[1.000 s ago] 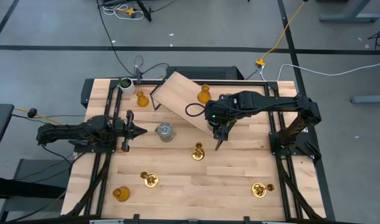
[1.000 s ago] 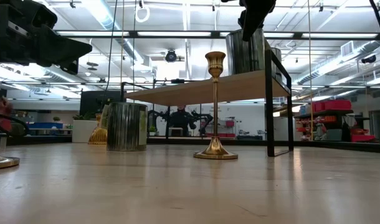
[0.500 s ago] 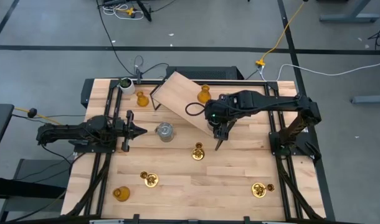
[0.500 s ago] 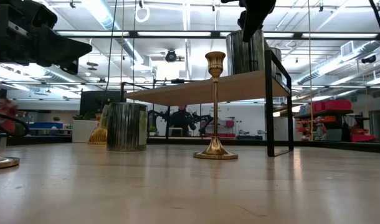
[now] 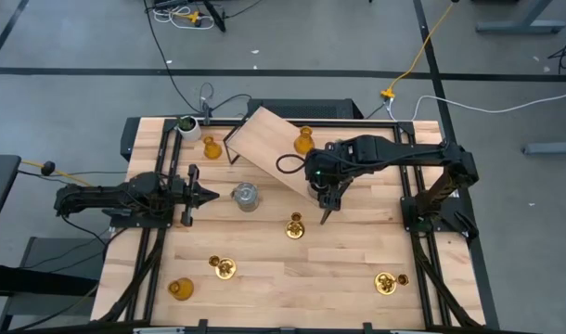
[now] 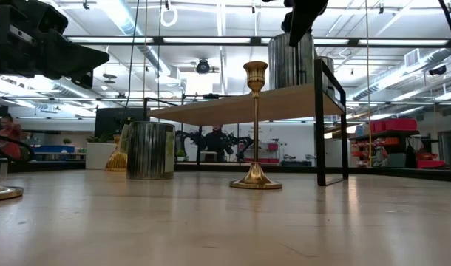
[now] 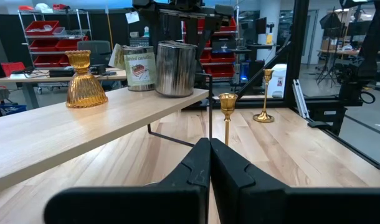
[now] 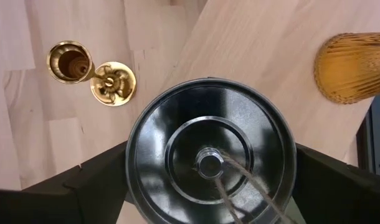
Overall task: Pick & Place candle stick holders
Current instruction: Put the bottom scented candle on the shelf aligned with the other scented candle
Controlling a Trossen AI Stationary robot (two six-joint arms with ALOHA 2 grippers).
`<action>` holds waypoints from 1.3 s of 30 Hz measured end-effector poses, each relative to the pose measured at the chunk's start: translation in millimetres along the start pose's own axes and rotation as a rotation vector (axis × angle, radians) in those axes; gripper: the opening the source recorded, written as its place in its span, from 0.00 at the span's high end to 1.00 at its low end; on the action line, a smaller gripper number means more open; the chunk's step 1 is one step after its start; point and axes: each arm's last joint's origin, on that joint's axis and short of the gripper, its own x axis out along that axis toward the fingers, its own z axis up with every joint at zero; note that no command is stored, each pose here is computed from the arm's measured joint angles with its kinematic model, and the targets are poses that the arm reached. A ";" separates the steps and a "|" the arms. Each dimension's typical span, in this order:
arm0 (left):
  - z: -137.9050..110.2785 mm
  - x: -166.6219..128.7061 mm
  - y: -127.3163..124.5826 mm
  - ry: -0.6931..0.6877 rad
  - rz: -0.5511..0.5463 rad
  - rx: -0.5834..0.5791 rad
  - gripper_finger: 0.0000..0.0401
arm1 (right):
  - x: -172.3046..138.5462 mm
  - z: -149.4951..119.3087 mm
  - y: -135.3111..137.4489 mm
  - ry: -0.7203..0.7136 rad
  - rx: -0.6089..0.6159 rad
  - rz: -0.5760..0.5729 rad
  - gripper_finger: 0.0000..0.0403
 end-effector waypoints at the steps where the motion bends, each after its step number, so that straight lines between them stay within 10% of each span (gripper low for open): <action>1: 0.0 0.0 0.0 0.000 0.000 0.000 0.97 | 0.0 0.0 0.0 0.000 0.000 -0.001 0.03; 29: 0.0 0.0 0.0 0.000 0.000 0.000 0.97 | -33.5 -11.5 -4.8 -0.121 0.000 -0.007 0.02; 39: 0.0 0.0 0.0 0.000 0.000 0.000 0.97 | -43.4 -19.4 -7.6 -0.121 -0.023 -0.007 0.19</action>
